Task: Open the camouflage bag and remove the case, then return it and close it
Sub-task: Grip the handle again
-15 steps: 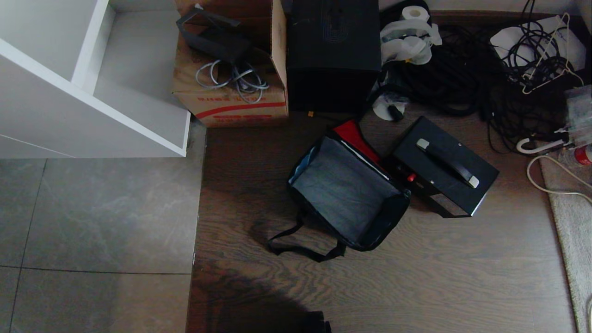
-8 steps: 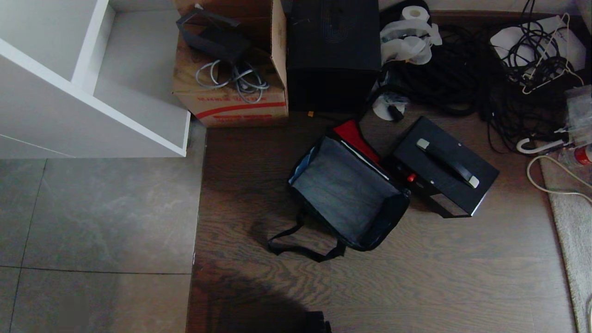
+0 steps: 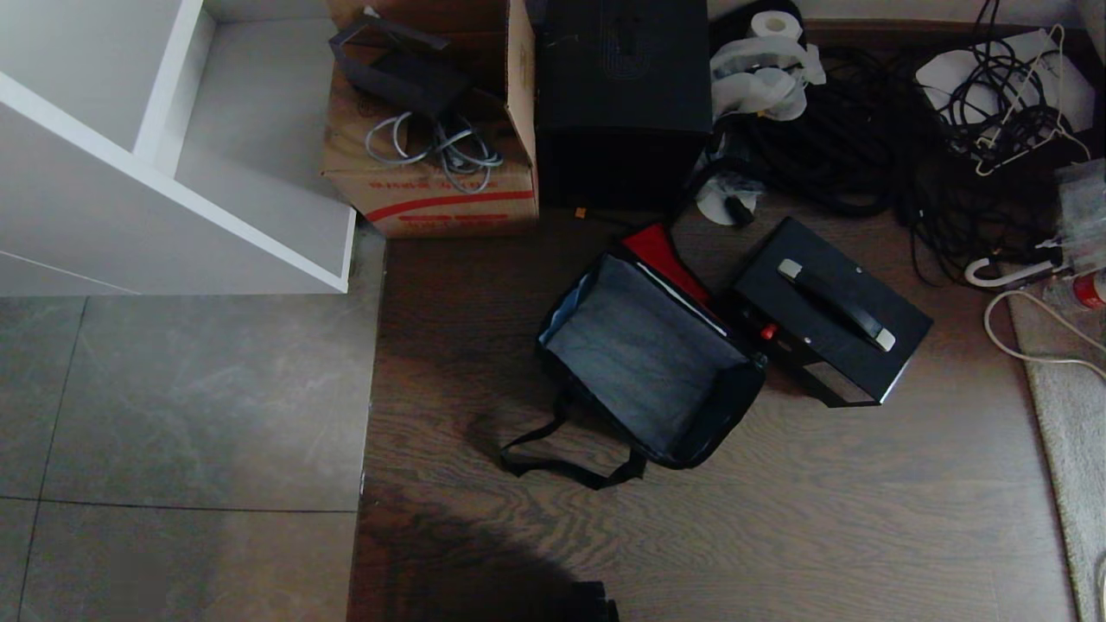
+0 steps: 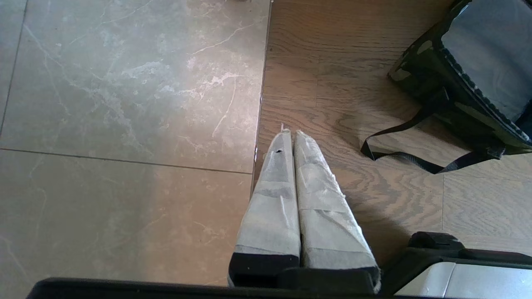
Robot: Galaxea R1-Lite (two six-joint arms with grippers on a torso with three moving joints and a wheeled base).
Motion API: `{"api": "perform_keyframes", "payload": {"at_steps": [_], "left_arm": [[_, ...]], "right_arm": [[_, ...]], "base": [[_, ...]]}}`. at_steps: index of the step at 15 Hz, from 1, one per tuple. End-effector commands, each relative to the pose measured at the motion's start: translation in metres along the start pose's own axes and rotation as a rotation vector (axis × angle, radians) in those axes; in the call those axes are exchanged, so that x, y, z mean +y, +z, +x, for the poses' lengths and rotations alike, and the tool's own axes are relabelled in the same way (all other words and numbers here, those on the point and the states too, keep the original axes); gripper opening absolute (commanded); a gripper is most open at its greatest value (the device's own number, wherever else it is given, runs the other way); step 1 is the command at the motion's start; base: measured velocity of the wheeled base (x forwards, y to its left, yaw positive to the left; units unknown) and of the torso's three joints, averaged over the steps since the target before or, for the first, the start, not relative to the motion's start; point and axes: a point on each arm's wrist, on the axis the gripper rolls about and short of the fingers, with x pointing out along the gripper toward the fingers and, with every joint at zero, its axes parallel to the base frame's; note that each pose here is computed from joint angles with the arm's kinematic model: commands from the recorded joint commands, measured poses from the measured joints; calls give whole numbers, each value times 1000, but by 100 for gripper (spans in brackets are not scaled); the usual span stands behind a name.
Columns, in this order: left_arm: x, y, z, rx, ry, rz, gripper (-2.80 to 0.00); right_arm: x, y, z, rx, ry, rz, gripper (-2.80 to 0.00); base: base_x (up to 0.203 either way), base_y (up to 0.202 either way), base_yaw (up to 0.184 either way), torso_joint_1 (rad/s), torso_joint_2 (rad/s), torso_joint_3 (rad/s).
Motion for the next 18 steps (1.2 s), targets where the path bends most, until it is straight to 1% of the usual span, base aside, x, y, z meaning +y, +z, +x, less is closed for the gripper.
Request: {"api": "perform_keyframes", "payload": {"at_steps": [1,18], "left_arm": [[0,-3,1,10,1,1,-280],[0,-3,1,10,1,0,-280]], "right_arm": [[0,0,0,1,1,0,-280],[0,0,0,1,0,0,-280]], "base": [[0,0,0,0,0,0],[0,0,0,0,0,0]]}}
